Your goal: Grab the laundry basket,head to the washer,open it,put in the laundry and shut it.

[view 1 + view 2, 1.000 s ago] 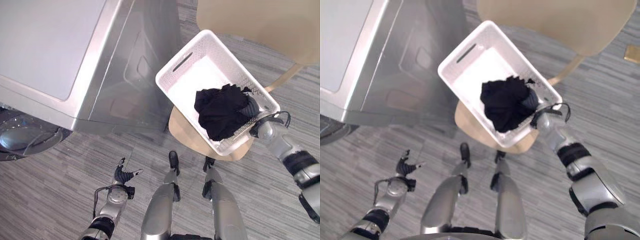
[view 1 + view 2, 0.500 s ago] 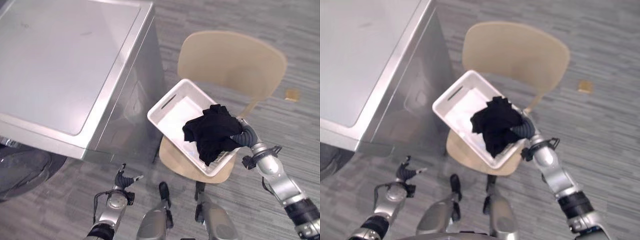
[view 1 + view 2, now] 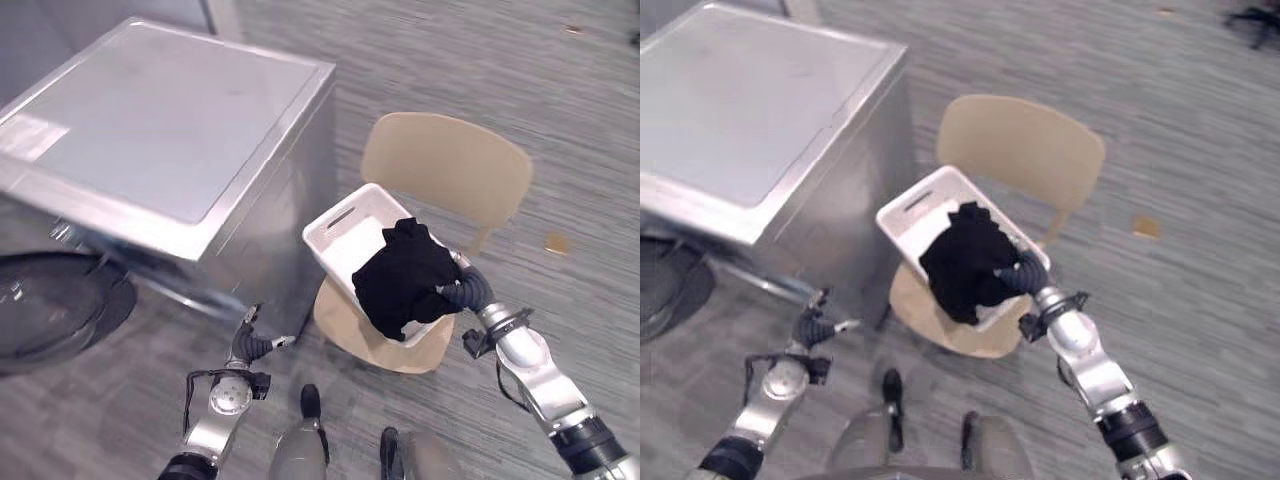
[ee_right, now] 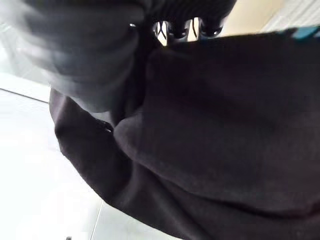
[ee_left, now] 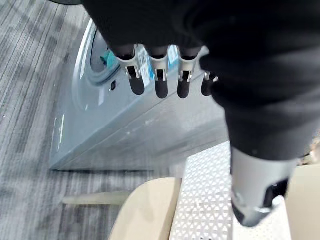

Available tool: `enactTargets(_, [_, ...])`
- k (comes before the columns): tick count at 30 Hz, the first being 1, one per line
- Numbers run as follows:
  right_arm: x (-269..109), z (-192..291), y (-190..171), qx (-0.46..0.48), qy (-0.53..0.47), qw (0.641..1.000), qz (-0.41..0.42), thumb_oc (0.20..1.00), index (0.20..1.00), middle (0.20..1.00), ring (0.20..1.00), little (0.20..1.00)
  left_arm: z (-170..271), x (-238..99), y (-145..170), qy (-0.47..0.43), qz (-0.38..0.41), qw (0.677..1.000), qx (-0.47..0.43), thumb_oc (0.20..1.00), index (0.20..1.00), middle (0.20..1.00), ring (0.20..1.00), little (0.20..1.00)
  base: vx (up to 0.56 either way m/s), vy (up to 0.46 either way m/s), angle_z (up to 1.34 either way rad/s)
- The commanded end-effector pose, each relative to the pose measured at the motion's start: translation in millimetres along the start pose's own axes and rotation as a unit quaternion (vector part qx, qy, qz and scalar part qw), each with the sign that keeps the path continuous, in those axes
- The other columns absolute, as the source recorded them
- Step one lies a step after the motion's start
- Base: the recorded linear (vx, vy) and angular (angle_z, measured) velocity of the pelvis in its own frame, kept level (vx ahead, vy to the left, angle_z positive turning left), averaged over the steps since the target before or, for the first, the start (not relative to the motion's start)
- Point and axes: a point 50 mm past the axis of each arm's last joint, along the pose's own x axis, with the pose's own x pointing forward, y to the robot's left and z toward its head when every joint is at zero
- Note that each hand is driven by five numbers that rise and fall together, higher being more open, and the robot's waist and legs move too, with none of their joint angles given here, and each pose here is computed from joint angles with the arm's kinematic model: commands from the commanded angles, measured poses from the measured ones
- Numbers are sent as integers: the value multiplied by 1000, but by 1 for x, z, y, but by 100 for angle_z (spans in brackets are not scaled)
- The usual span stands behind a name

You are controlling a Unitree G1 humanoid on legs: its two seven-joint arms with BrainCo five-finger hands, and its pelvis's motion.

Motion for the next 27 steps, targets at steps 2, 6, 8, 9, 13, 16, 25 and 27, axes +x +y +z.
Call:
enactTargets(2, [10, 32, -11, 20, -91, 995, -44, 200, 200, 200, 200, 200, 3, 1, 4, -22, -24, 999, 36, 1000, 1000, 1000, 1000, 1000, -179, -42, 38])
enactTargets(6, [19, 43, -17, 25, -110, 992, -47, 200, 200, 200, 200, 200, 41, 7, -6, -111, -63, 989, 80, 1000, 1000, 1000, 1000, 1000, -376, 3, 60])
enactTargets(8, [21, 49, -15, 37, -124, 991, -43, 200, 200, 200, 200, 200, 56, 9, -14, -139, -69, 985, 73, 1000, 1000, 1000, 1000, 1000, -275, 53, 65])
enactTargets(9, [21, 51, -14, 46, -128, 990, -42, 200, 200, 200, 200, 200, 62, 10, -18, -151, -71, 984, 67, 1000, 1000, 1000, 1000, 1000, -181, 62, 55])
enactTargets(13, [18, 52, -10, 64, -129, 989, -37, 200, 200, 200, 200, 200, 83, 10, -28, -196, -83, 975, 66, 1000, 1000, 1000, 1000, 1000, 14, 139, 72])
enactTargets(16, [14, 51, -2, 80, -131, 988, -34, 200, 200, 200, 200, 200, 118, 12, -38, -266, -96, 956, 85, 1000, 1000, 1000, 1000, 1000, -4, 162, 54])
enactTargets(25, [38, 77, 43, 162, -172, 971, 36, 200, 200, 200, 200, 200, 161, 14, -71, -334, -123, 932, 61, 1000, 1000, 1000, 1000, 1000, -40, 88, 8])
enactTargets(27, [43, 97, 65, 241, -197, 946, 86, 200, 200, 200, 200, 200, 163, 18, -87, -324, -143, 933, 56, 818, 818, 818, 818, 818, -31, 71, -26])
